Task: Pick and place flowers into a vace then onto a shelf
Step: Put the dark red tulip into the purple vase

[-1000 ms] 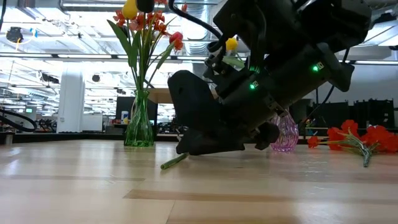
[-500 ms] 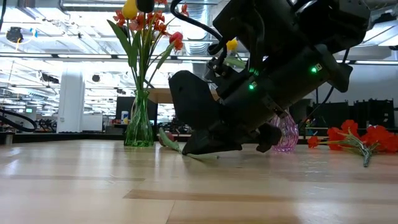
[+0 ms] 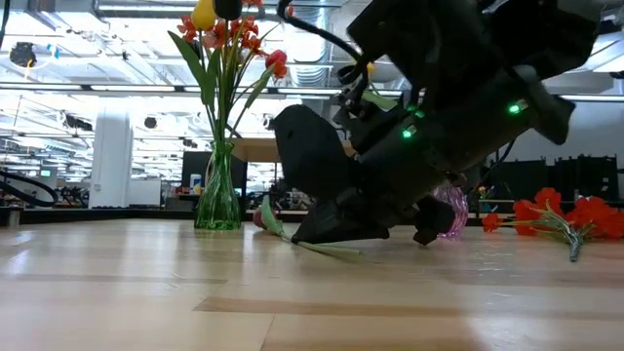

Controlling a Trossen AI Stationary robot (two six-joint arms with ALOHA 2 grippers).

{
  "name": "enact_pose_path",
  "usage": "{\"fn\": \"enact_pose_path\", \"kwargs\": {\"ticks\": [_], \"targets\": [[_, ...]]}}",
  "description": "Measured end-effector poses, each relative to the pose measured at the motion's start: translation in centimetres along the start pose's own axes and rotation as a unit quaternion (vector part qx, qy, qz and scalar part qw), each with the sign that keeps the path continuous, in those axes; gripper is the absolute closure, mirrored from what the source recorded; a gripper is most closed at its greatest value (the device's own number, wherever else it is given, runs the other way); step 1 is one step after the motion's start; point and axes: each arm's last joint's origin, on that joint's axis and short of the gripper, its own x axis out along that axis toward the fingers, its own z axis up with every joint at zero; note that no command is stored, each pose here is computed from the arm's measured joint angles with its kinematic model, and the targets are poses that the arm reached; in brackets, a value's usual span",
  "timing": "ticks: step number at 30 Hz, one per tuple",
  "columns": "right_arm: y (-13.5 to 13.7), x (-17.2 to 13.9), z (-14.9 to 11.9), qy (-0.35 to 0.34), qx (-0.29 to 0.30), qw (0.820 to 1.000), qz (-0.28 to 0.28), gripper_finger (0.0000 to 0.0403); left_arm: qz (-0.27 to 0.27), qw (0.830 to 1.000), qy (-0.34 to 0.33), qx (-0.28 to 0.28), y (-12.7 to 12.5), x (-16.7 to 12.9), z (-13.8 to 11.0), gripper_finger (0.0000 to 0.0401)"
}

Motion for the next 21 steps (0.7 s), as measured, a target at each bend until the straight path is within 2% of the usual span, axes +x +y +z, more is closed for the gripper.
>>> {"fn": "enact_pose_path", "kwargs": {"ticks": [7, 17, 21], "targets": [[1.0, -2.6, -0.3, 0.034, -0.024, 0.999, 0.026, 0.0403, 0.0, 1.0, 0.0, 0.0, 0.0, 0.0, 0.0, 0.0223], [1.4, -7.3, -0.6, 0.097, -0.094, 0.991, 0.025, 0.0403, 0.002, 1.0, -0.001, 0.0, 0.0, 0.0, 0.0, 0.0223], [1.2, -8.1, -1.0, 0.125, -0.111, 0.986, 0.026, 0.0403, 0.003, 1.0, -0.002, 0.0, 0.0, 0.0, 0.0, 0.0223]]}}
